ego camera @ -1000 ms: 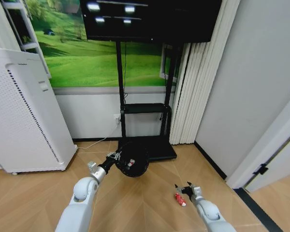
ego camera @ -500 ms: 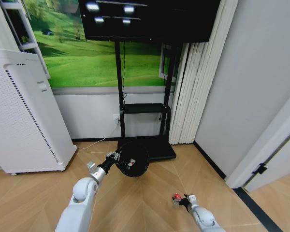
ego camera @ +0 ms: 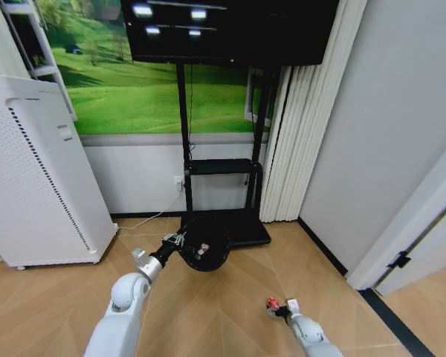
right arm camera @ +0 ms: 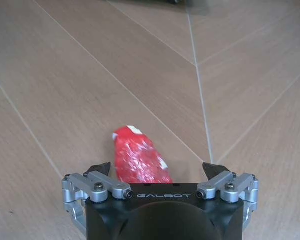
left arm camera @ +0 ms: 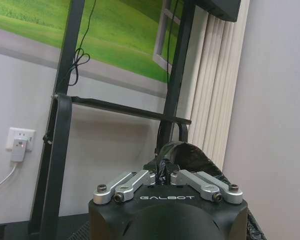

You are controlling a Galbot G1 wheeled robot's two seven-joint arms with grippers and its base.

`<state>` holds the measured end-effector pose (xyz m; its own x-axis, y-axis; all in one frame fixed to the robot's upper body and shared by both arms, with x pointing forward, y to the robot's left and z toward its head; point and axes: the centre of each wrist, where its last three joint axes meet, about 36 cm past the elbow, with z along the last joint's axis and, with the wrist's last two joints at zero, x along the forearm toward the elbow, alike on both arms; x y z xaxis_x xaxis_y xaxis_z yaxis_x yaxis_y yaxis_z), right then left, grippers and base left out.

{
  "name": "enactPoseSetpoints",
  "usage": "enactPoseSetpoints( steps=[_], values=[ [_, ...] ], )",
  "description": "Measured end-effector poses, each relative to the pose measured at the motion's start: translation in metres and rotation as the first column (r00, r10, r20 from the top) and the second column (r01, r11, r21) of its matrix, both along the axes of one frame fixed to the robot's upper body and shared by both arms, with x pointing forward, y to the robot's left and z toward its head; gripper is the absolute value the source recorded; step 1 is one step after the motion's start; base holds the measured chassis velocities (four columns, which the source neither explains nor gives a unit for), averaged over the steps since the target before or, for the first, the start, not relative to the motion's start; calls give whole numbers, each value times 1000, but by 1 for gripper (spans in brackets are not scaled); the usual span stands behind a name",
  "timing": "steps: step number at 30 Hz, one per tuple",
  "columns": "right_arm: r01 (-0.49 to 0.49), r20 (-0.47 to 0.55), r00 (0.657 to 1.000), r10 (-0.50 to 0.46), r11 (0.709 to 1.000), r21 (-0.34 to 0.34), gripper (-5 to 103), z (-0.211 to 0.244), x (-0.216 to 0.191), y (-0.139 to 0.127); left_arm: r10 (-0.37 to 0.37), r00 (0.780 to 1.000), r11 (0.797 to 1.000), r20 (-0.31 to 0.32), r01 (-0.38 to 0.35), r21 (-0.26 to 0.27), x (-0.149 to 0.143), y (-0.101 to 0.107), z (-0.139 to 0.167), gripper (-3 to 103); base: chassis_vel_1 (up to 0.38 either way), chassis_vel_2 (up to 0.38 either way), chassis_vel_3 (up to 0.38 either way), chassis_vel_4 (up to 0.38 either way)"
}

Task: Pick up the trash bin and place the garbage on the floor into it.

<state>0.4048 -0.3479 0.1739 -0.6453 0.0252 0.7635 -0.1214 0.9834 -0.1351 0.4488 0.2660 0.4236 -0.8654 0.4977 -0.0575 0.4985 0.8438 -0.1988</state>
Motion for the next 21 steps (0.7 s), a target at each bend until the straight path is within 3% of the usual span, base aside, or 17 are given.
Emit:
enactPoseSetpoints(
  steps=[6,14,15,17,18,21],
  values=[
    [37,-18,999,-37,998,-41,100,-10,1,-4,2,1000,1000,5,-2,-1,-1,5,2,7,0,0,0,0],
    [69,-18,997,-70,997,-42,101,-12,4,7,-3,1000,1000,16,3,-8,0,3,6,7,0,0,0,0],
    [68,-17,997,-69,997,-40,93,-12,4,8,-3,1000,1000,23,3,-10,-1,2,9,7,0,0,0,0],
    [68,-17,998,-68,997,-40,93,-12,5,8,-3,1000,1000,25,3,-11,-1,2,10,7,0,0,0,0],
    [67,-18,998,-68,997,-39,82,-12,5,8,-2,1000,1000,27,3,-12,0,2,11,7,0,0,0,0],
    [66,-19,998,-67,997,-39,77,-12,5,8,0,1000,1000,27,1,-12,0,2,11,7,0,0,0,0]
  ],
)
